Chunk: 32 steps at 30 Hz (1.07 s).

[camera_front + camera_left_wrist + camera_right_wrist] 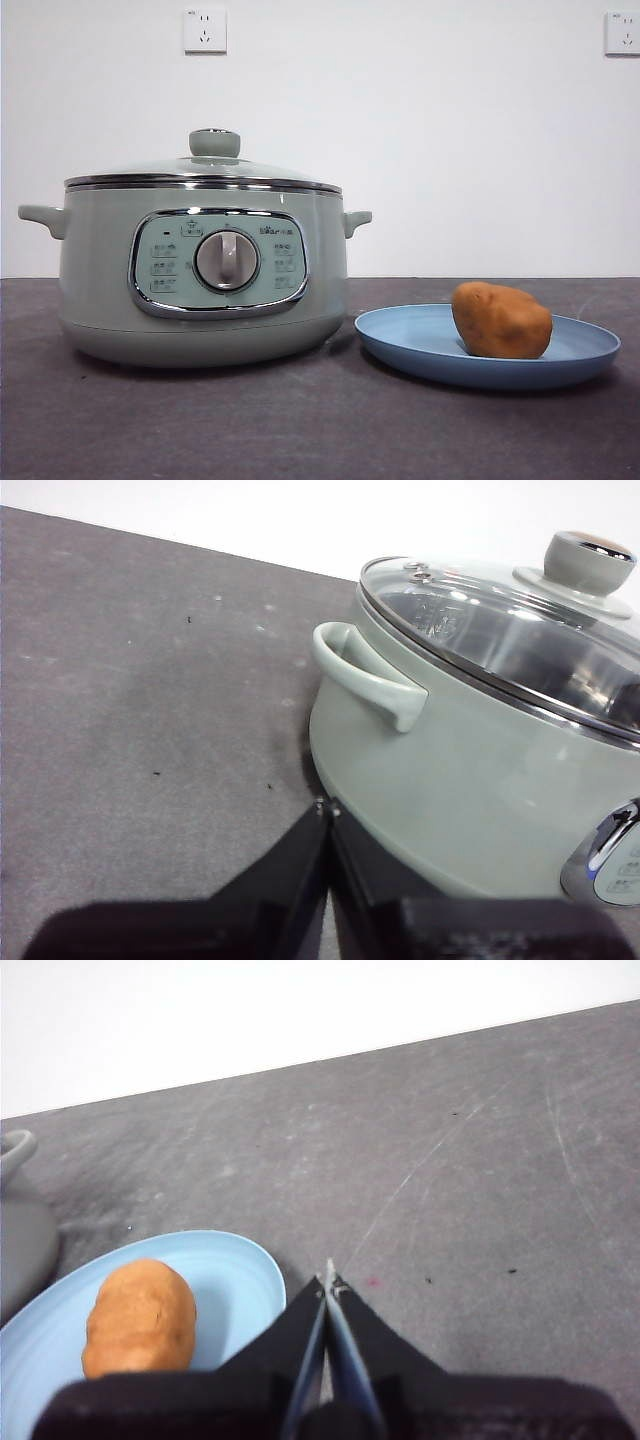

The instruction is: Take the potato out from the steamer,put the potato on the plate,close the lid

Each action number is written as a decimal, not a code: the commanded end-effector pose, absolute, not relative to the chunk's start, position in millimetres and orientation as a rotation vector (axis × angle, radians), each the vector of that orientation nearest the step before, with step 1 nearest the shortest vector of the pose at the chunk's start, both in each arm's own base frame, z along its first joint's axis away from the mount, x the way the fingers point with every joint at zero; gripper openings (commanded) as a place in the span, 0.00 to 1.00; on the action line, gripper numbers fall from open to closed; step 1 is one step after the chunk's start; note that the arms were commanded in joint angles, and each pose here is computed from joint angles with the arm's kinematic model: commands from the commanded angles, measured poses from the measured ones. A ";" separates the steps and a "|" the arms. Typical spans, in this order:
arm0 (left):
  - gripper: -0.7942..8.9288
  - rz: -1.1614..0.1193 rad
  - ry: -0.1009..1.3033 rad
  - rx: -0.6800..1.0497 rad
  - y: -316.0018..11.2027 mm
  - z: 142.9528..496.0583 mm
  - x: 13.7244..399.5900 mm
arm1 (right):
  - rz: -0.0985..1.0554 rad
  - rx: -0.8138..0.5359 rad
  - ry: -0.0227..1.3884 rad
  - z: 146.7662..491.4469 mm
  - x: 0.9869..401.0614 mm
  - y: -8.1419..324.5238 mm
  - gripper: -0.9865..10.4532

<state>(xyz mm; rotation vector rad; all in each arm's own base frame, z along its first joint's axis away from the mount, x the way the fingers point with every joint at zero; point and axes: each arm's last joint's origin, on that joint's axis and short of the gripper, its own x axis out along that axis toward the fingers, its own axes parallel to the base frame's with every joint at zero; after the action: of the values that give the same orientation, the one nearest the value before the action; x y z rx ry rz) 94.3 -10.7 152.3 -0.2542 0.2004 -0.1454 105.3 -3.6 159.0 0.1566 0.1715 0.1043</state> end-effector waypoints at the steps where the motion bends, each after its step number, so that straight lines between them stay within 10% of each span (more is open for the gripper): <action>1: 0.08 -0.138 0.215 -0.260 -10.4 147.9 94.7 | 0.098 0.165 0.166 151.7 104.2 -3.7 0.09; 32: 0.08 -0.138 0.215 -0.260 -10.4 147.9 94.7 | 0.047 0.166 0.183 148.1 96.7 -4.4 0.09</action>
<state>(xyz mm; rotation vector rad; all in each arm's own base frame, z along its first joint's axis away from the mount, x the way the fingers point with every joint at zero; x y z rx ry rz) 94.3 -10.7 152.3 -0.2542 0.2003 -0.1446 96.2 -4.4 152.5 0.1547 0.1650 0.0488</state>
